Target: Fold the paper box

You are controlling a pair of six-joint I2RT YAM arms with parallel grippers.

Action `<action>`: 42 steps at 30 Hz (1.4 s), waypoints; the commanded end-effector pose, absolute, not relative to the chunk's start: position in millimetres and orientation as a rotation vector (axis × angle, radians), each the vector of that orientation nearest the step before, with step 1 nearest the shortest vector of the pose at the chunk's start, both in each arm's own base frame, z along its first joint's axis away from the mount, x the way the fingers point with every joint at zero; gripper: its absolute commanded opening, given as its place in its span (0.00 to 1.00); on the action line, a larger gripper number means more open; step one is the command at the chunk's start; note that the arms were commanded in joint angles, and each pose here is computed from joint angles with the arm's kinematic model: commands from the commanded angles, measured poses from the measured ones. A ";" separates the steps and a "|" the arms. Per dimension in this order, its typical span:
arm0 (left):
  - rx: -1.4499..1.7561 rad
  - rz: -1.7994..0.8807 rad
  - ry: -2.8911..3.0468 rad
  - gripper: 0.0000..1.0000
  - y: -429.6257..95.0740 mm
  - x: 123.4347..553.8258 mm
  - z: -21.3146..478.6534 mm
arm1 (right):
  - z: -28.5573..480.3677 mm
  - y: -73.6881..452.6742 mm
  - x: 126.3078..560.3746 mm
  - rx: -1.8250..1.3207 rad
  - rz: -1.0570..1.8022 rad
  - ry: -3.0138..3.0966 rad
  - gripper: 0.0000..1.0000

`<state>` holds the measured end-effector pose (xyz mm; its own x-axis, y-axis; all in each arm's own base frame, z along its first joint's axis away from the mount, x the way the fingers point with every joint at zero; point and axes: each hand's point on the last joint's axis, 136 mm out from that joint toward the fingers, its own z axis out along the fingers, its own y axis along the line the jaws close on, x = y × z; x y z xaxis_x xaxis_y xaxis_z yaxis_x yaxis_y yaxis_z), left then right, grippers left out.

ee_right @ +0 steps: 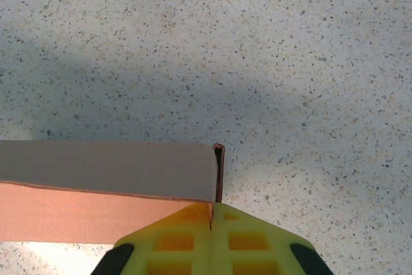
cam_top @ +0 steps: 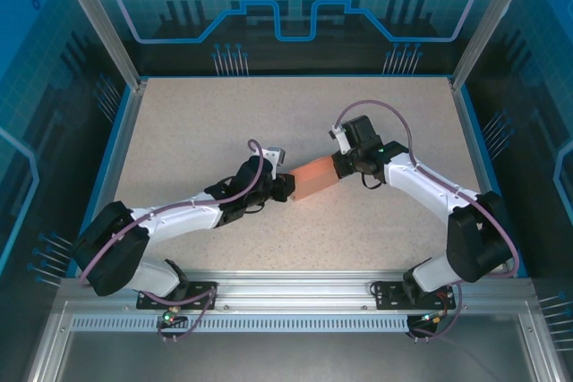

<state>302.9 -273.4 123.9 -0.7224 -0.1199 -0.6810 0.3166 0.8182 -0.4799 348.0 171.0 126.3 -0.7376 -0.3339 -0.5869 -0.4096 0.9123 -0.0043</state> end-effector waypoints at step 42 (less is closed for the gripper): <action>0.096 -0.887 2.257 0.22 -273.3 292.8 128.3 | 108.0 204.5 323.1 -0.657 0.273 2.506 0.00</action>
<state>291.6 -269.1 124.0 -0.7599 -0.1340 -0.6361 0.3042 0.7914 -0.5302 346.3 183.7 126.0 -0.7214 -0.3517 -0.5966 -0.4377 0.8991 -0.0007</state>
